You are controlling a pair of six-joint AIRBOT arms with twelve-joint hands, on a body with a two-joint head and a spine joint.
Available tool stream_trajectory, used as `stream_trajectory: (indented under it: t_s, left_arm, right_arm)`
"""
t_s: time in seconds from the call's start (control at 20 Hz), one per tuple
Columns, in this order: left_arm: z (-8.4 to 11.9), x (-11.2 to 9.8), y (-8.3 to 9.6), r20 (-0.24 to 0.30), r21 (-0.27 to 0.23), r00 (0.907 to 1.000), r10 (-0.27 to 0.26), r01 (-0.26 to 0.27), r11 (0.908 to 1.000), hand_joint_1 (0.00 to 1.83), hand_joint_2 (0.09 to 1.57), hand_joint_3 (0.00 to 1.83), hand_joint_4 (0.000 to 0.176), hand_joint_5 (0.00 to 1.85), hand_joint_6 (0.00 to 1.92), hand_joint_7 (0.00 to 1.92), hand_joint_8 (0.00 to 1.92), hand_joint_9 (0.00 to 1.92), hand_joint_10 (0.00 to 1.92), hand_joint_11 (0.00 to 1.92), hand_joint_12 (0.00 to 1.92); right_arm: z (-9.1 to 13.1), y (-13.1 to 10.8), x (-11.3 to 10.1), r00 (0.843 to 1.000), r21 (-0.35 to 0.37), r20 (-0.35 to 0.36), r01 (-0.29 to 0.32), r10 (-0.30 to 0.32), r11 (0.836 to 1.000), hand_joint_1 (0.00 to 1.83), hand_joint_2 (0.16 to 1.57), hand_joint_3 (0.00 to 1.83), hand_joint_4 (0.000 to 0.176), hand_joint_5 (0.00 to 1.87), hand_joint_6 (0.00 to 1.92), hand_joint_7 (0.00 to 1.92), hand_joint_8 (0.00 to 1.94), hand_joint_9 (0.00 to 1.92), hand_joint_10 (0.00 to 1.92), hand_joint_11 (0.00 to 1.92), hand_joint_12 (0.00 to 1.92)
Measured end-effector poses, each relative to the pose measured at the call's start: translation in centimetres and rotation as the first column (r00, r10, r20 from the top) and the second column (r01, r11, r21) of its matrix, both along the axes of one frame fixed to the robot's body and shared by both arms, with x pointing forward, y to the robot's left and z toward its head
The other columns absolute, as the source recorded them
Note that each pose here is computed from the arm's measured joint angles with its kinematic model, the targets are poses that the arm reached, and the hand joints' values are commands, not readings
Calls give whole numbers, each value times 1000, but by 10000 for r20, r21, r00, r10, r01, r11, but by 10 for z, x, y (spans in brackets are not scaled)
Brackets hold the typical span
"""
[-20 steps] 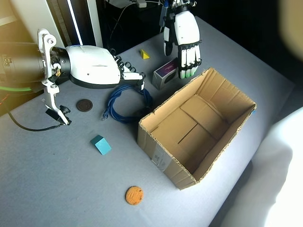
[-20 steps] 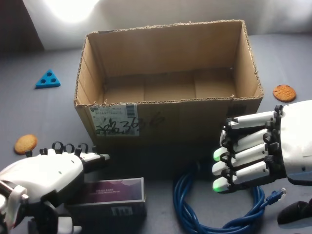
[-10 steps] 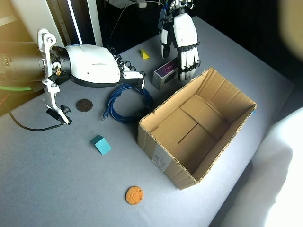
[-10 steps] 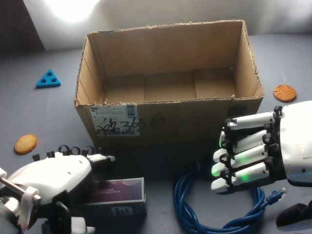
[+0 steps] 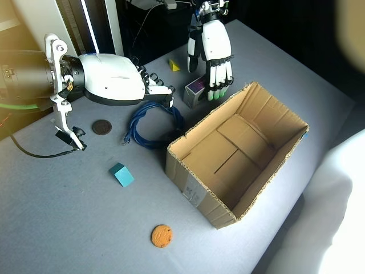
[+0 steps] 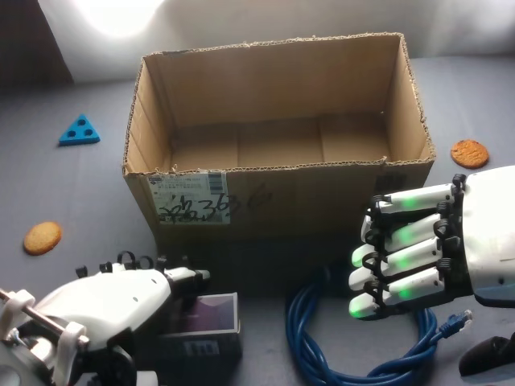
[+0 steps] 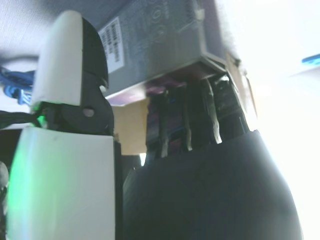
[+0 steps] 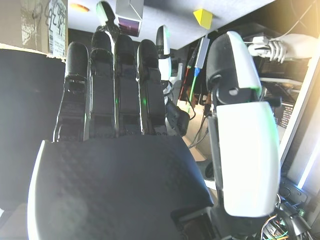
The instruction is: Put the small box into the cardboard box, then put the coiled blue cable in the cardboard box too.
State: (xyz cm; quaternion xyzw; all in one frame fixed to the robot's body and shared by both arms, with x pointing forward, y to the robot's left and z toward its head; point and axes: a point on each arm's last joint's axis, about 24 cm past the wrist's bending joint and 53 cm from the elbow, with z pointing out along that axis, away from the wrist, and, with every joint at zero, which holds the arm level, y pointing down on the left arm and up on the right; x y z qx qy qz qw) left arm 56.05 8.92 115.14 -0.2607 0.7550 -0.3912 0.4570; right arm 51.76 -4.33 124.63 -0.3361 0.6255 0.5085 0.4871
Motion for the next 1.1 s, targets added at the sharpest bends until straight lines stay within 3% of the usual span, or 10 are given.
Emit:
stream_trajectory:
  t_s: [0.35,0.6,0.75,0.8,0.85,0.9,0.95,1.0,1.05,1.1]
  left_arm:
    - [-5,-1,-3,-71,32,10000,-24,24,10000,1399,1055,0,0,442,11,431,9,385,18,0,974]
    - [-6,-1,-4,-92,36,10000,-30,30,10000,1346,1081,5,0,536,13,553,14,528,27,53,1063]
    - [-6,-1,-4,-92,36,10000,-30,30,10000,1273,1099,1,0,772,26,870,31,834,61,360,959]
    - [-6,-1,-4,-94,36,10000,-33,34,10000,1343,1096,7,0,868,10,958,807,953,43,503,868]
    - [-6,-1,-4,-87,48,10000,-37,37,10000,1368,1123,3,0,810,932,995,880,920,974,614,879]
    - [-6,-1,-3,-92,55,10000,-34,35,10000,1365,1145,4,0,824,1116,923,1030,868,1222,668,938]
    - [-8,-2,-3,-114,86,9999,-36,37,10000,1361,1162,0,0,833,1077,889,1121,829,1359,675,1138]
    - [-8,-2,-3,-118,86,9999,-26,28,10000,1363,1157,0,0,851,1015,898,1131,833,1386,692,1222]
    - [-8,-2,-3,-130,79,9999,-15,16,10000,1249,1151,1,0,888,994,935,1189,851,1116,682,1254]
    - [-7,-2,-3,-98,91,10000,-20,21,10000,1227,1147,0,0,902,980,950,1186,889,997,684,1269]
  right_arm:
    - [0,0,0,10000,1,27,-18,18,10000,706,1139,3,0,523,1,503,0,467,2,0,1055]
    - [0,0,0,10000,-7,40,-11,11,10000,713,1120,0,0,518,1,493,2,453,4,0,1037]
    - [0,0,0,10000,-10,44,-8,8,10000,701,1124,0,0,499,1,484,3,450,3,0,1028]
    - [0,0,0,10000,-8,44,-11,11,10000,650,1143,7,0,496,0,485,3,449,2,0,1027]
    - [0,0,0,10000,-6,48,-14,14,10000,661,1133,2,0,506,3,495,5,460,6,0,1053]
    - [0,0,-1,10000,-4,44,-17,17,10000,686,1124,0,0,510,4,498,5,465,7,0,1051]
    - [0,0,-1,10000,-8,49,-19,19,10000,701,1129,0,0,508,2,494,2,457,3,0,1022]
    - [0,0,-1,10000,-1,45,-24,24,10000,691,1140,4,0,504,0,488,0,448,1,0,1010]
    - [0,0,-1,10000,-3,47,-25,25,10000,679,1153,9,0,486,0,469,0,436,0,0,1007]
    - [0,0,0,10000,-7,47,-14,14,10000,685,1148,5,0,490,2,473,2,441,3,0,1015]
